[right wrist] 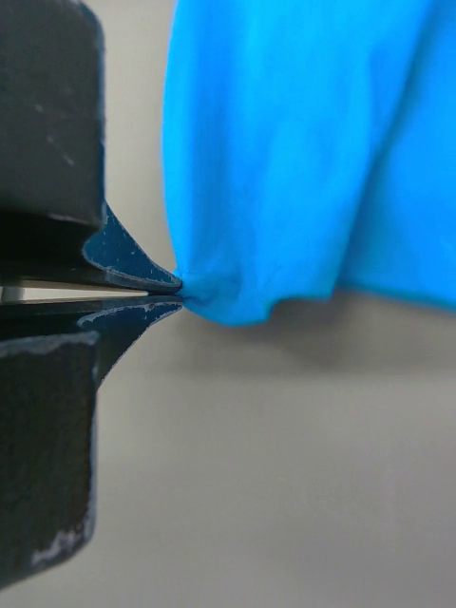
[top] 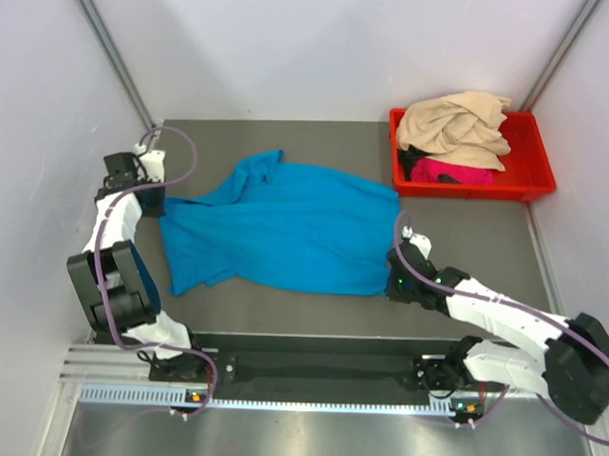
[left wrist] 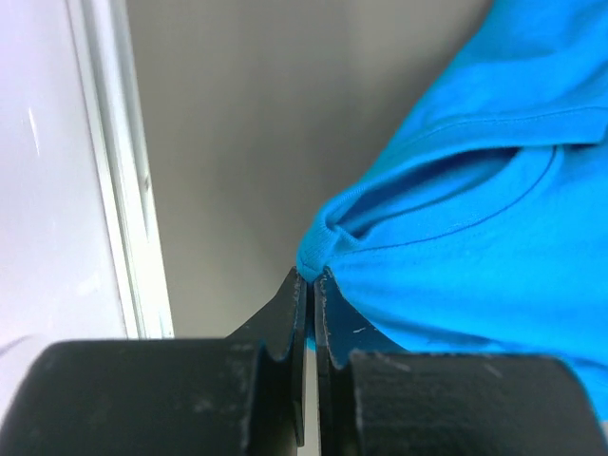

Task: Fold and stack the t-shirts
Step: Flatten the tshirt out

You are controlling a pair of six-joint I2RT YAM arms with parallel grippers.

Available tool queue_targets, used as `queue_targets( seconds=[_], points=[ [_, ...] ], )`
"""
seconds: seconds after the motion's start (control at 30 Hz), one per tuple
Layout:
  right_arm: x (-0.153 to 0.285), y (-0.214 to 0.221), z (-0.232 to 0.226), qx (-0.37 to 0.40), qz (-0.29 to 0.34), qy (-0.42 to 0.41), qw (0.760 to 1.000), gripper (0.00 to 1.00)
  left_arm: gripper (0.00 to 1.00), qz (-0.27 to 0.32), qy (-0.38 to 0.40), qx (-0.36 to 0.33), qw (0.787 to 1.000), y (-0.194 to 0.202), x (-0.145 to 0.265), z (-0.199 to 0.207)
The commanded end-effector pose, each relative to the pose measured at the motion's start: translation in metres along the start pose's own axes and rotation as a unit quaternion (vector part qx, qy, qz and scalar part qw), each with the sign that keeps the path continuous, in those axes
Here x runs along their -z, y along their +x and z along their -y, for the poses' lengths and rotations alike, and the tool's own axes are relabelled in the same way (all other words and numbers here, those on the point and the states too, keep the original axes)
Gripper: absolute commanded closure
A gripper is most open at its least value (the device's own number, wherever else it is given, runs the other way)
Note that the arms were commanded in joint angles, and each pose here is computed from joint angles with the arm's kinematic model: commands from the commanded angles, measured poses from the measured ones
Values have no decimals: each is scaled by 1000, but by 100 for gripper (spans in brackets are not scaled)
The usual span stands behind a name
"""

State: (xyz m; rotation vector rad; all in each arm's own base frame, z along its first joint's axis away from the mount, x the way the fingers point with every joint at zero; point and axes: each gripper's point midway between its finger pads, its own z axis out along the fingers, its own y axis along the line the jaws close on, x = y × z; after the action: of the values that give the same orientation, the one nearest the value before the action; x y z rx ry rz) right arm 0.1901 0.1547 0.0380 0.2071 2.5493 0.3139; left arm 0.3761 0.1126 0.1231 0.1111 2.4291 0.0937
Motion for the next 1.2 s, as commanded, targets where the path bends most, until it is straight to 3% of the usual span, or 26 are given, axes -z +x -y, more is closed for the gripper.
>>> queue_targets(
  seconds=[0.0,0.23,0.3,0.33,0.37,0.5,0.67,0.8,0.93,1.0,1.07,1.17],
  points=[
    [-9,-37,-12,44,32,-10,998,100,100,-21,16,10,1000,22,-16,-18],
    [-29,-100,-2,52,56,13,997,100,99,-21,-15,12,1000,14,-46,-47],
    [-33,-112,-5,59,55,11,997,100,80,-15,-14,15,1000,8,-52,-51],
    [-34,-112,-11,62,50,1,997,100,66,-13,-1,11,1000,7,-52,-46],
    [-35,-114,-14,65,47,-4,997,100,44,-15,18,-3,1000,10,-48,-39],
    [-42,-110,-11,68,35,2,997,100,18,35,98,-65,992,9,-16,1],
    [-41,-111,5,59,40,18,997,100,21,37,144,-178,973,50,21,47],
    [-37,-117,26,41,47,30,998,100,24,-25,182,-291,939,114,27,85],
    [-34,-115,37,35,45,32,998,100,18,-55,193,-371,907,161,30,99],
    [-32,-117,39,34,47,27,998,100,17,-48,196,-395,897,164,32,105],
    [-32,-116,39,37,47,23,998,100,6,-46,211,-395,893,169,34,115],
    [-32,-114,39,39,45,18,998,100,5,-67,221,-415,880,177,33,126]
  ],
)
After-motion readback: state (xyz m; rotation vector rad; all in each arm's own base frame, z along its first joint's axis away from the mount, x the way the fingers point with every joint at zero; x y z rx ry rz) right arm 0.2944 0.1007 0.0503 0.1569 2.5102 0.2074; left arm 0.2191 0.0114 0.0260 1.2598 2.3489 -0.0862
